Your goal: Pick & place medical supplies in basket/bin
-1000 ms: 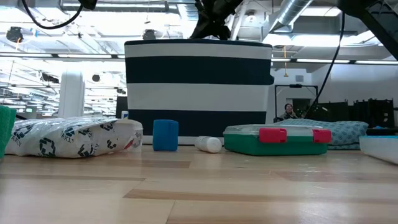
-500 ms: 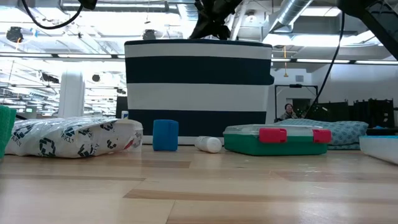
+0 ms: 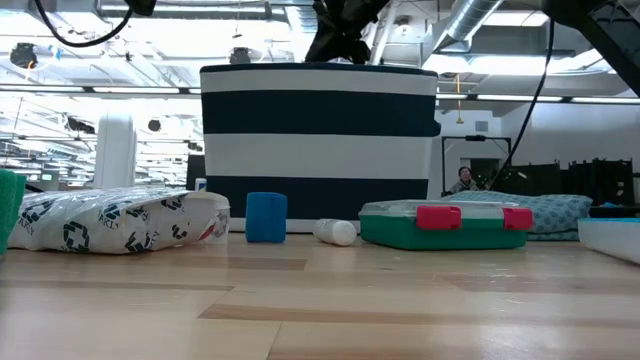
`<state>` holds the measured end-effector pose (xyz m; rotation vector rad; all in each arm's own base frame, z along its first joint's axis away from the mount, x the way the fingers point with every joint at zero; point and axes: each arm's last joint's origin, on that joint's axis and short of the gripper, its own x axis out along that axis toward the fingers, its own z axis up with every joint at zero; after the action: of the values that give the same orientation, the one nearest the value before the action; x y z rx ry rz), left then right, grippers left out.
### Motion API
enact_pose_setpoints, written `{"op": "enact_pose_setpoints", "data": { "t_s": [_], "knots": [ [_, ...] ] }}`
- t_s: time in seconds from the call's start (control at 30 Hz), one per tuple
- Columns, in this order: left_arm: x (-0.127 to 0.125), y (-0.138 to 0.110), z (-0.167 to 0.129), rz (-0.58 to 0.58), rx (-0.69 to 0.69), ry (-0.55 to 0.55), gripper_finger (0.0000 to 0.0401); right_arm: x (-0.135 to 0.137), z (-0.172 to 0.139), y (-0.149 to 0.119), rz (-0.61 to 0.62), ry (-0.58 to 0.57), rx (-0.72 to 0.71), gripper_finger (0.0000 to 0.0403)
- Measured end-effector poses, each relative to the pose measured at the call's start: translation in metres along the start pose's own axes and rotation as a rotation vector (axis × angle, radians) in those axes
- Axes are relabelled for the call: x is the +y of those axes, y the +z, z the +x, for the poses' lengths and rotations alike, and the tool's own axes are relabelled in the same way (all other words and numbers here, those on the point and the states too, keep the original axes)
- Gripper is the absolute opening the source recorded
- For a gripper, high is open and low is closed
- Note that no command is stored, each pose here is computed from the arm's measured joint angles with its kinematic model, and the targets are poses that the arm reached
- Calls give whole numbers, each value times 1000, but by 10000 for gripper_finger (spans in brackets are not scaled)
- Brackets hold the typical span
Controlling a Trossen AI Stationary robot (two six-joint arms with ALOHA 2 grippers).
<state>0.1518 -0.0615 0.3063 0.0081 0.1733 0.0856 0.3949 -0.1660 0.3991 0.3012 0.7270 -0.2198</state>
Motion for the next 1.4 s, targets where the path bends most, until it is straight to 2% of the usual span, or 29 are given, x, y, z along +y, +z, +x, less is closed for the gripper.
{"op": "enact_pose_setpoints", "data": {
  "t_s": [0.43, 0.63, 0.8, 1.1, 1.4],
  "knots": [
    [0, 0, 0, 3, 4, 0, 276, 0, 0, -1, 2, -1, 7, 156],
    [0, 0, 0, 3, 4, 0, 276, 0, 0, -1, 3, -1, 14, 189],
    [0, 0, 0, 3, 4, 0, 276, -1, 0, -7, -7, -6, 70, 192],
    [0, 0, 0, 3, 4, 0, 276, -6, -4, -19, 5, -20, 198, 169],
    [0, 0, 0, 2, 4, 0, 276, -7, -5, -20, 3, -22, 205, 157]
  ]
}}
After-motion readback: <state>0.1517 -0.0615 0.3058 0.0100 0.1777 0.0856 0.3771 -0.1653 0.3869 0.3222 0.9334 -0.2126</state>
